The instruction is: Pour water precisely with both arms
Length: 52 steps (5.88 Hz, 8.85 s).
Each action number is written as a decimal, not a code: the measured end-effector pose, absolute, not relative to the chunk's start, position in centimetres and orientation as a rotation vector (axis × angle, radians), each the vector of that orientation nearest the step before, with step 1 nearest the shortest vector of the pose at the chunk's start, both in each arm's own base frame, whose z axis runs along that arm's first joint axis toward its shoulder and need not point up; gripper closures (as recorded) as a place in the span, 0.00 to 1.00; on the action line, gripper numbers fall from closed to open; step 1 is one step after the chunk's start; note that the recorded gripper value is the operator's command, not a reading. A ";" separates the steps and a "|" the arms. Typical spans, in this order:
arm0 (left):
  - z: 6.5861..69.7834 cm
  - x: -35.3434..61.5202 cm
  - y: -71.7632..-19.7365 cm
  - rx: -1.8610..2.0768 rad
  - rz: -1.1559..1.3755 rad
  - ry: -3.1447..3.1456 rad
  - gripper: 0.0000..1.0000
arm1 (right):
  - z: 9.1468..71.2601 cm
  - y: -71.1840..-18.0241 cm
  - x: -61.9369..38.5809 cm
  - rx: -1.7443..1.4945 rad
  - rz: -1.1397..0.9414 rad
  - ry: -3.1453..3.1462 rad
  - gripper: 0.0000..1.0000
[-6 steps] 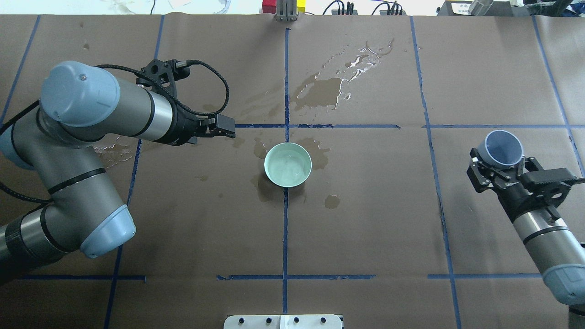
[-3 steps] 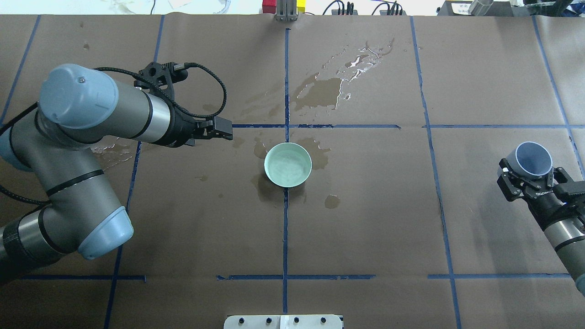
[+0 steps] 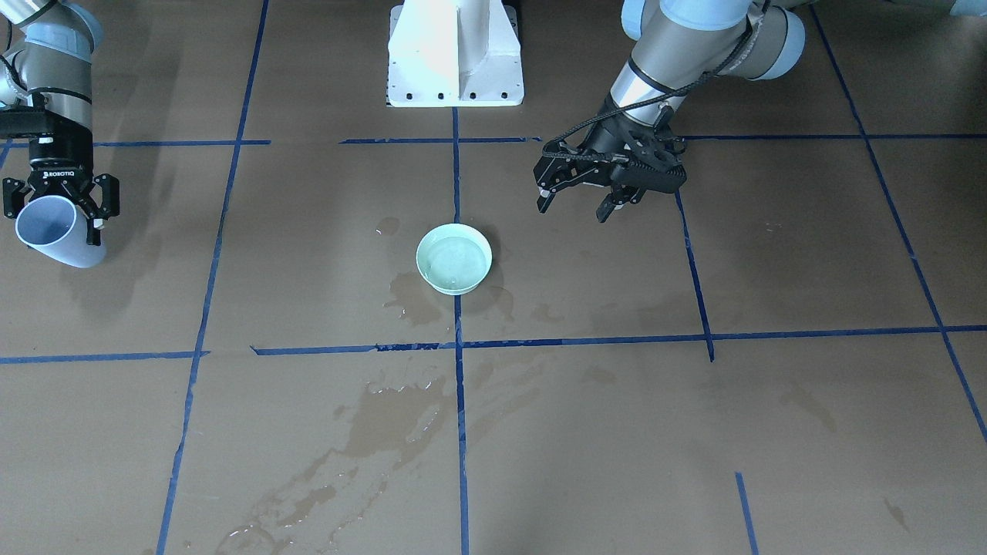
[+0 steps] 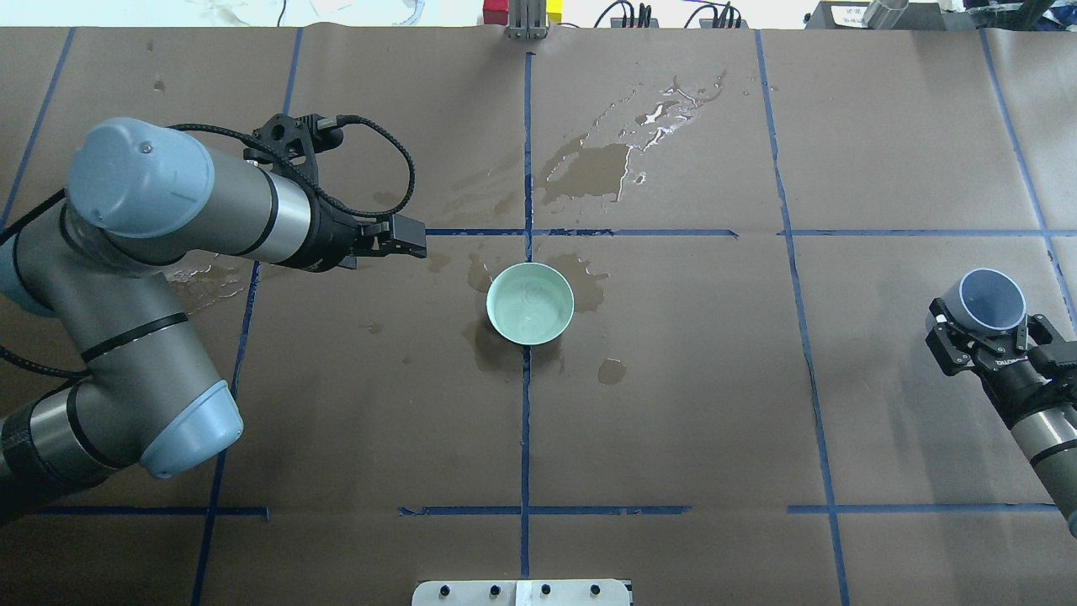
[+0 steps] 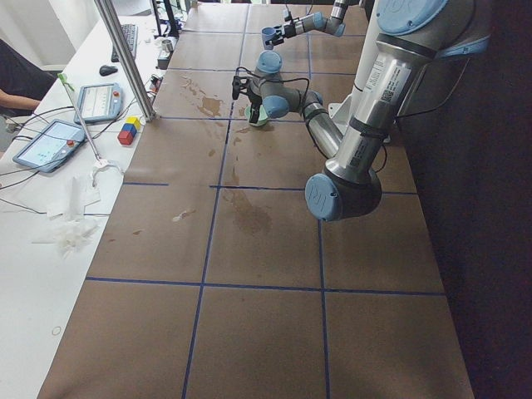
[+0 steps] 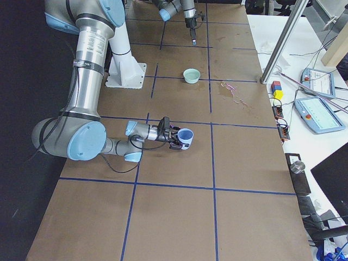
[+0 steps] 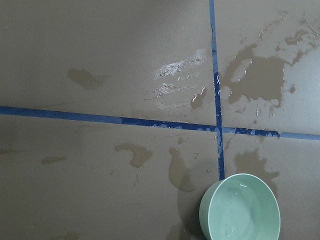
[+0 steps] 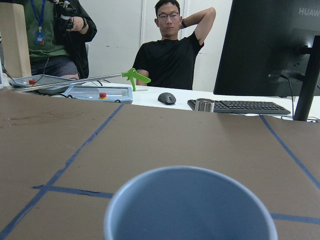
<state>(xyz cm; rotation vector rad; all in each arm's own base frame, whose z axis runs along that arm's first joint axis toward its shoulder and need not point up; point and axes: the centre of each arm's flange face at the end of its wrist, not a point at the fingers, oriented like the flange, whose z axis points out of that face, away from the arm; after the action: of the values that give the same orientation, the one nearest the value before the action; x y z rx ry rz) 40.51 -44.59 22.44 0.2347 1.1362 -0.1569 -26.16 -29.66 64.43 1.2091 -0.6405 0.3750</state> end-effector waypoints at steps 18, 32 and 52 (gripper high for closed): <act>21.5 39.8 -44.0 0.243 -0.154 1.153 0.00 | 64.5 -28.4 -21.0 1.243 0.492 -0.842 0.00; 20.3 54.9 -40.4 0.013 -0.189 0.992 0.03 | 63.5 -45.1 9.6 0.551 -0.001 -0.854 0.00; 28.7 48.9 -48.1 -0.074 -0.252 1.033 1.00 | 59.1 -44.7 9.6 0.226 -0.229 -0.842 0.00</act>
<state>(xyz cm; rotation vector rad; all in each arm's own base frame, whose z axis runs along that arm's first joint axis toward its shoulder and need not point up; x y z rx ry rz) 48.91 -48.11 28.73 -0.0740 1.0331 -0.2515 9.58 -44.70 59.09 0.2257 -0.8422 -0.2291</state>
